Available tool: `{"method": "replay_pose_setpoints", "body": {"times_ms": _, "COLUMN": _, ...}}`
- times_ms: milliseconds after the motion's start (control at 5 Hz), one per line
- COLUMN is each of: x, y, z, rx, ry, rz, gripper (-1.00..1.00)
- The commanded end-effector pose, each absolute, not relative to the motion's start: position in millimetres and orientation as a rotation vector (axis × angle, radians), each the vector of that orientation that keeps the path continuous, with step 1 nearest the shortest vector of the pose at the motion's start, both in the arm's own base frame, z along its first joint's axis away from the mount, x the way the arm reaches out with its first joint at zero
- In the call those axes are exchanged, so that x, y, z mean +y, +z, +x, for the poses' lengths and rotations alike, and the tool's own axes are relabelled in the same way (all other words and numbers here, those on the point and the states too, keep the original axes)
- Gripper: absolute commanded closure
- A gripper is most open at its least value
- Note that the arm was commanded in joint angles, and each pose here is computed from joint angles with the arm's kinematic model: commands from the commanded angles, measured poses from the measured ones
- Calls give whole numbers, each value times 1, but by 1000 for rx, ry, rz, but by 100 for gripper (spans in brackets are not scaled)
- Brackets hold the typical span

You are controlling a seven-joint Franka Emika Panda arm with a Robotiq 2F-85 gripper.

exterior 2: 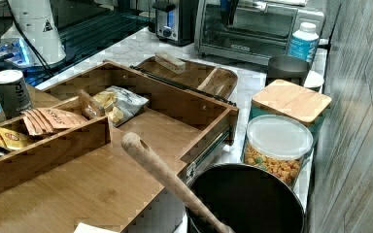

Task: Close the drawer.

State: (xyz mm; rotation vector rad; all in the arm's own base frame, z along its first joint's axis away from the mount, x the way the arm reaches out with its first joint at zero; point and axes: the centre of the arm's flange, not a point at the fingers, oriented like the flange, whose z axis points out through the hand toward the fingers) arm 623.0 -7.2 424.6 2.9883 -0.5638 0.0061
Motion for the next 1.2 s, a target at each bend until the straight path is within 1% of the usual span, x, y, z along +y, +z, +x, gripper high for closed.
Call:
{"method": "replay_pose_setpoints", "body": {"times_ms": 200, "x": -17, "y": 396, "z": 637, "rx": -390, "ry": -40, "rz": 3022, "gripper": 100}}
{"method": "replay_pose_setpoints", "body": {"times_ms": 400, "x": -5, "y": 362, "z": 623, "rx": -398, "ry": -7, "rz": 3010, "gripper": 100}}
{"method": "replay_pose_setpoints", "body": {"times_ms": 600, "x": 1, "y": 334, "z": 614, "rx": -404, "ry": 6, "rz": 3004, "gripper": 100}}
{"method": "replay_pose_setpoints", "body": {"times_ms": 800, "x": -2, "y": 311, "z": 609, "rx": -402, "ry": 3, "rz": 2998, "gripper": 100}}
{"method": "replay_pose_setpoints", "body": {"times_ms": 1000, "x": -7, "y": 294, "z": 603, "rx": -436, "ry": -36, "rz": 3002, "gripper": 100}}
{"method": "replay_pose_setpoints", "body": {"times_ms": 1200, "x": -15, "y": 287, "z": 593, "rx": -497, "ry": -80, "rz": 3000, "gripper": 100}}
